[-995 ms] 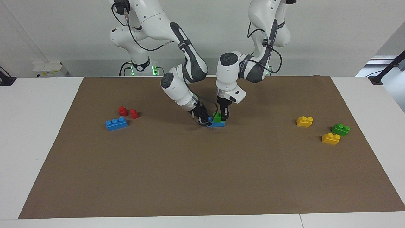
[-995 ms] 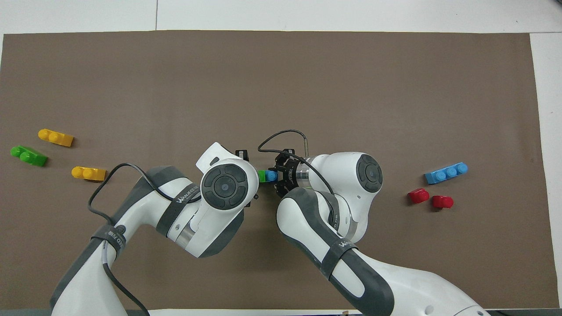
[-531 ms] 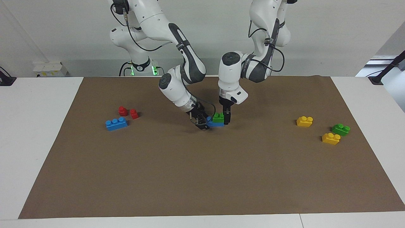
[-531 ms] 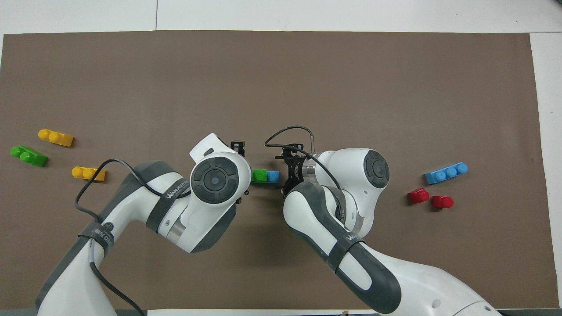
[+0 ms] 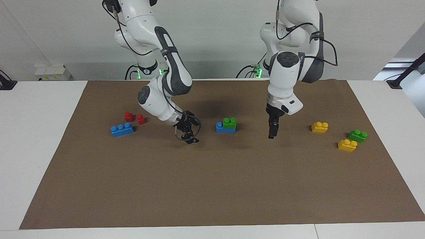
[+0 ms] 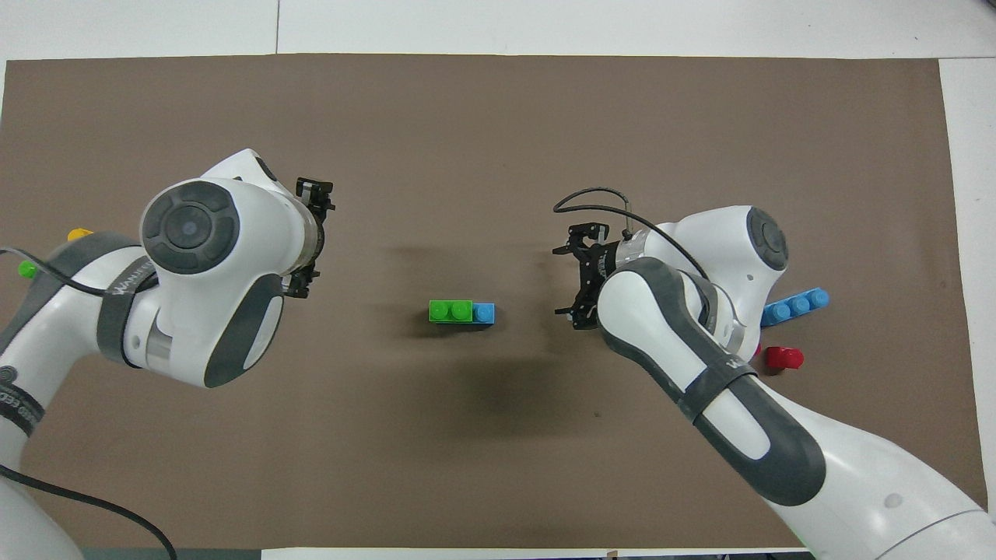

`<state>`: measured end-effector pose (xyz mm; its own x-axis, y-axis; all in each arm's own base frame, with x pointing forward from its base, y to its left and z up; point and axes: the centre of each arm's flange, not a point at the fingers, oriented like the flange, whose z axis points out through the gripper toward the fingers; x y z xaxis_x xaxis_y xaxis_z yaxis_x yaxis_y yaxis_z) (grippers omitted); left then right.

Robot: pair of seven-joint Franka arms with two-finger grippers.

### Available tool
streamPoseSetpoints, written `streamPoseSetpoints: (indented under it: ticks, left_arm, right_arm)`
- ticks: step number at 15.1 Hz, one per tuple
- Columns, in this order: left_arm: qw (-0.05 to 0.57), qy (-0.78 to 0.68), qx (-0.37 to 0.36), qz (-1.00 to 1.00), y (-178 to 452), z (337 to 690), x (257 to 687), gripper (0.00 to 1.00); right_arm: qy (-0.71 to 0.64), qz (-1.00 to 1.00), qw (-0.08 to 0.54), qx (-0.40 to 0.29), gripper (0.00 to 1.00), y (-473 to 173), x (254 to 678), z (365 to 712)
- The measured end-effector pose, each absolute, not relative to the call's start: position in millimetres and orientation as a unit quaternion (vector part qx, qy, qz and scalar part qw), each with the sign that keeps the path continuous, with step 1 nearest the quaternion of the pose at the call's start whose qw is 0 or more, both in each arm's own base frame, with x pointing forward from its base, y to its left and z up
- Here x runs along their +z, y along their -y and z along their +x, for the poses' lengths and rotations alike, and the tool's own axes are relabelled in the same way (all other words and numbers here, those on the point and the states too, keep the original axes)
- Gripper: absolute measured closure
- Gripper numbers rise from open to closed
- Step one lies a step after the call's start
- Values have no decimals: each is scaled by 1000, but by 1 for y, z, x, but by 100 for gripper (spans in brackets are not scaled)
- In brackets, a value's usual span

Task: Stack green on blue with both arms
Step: 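Open both grippers and withdraw them from the stacked bricks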

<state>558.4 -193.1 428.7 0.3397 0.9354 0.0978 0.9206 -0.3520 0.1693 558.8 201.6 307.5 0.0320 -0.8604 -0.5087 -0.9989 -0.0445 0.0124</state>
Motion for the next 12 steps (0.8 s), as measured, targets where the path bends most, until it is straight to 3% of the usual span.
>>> streamPoseSetpoints:
  ticks: [6, 12]
  left_arm:
    - [25, -435, 116, 892, 102, 590, 452, 0]
    - [-10, -246, 125, 961, 41, 605, 479, 0]
  right_arm:
    - [-564, -793, 155, 169, 0, -91, 369, 568]
    - [-401, -896, 128, 146, 0, -47, 461, 567]
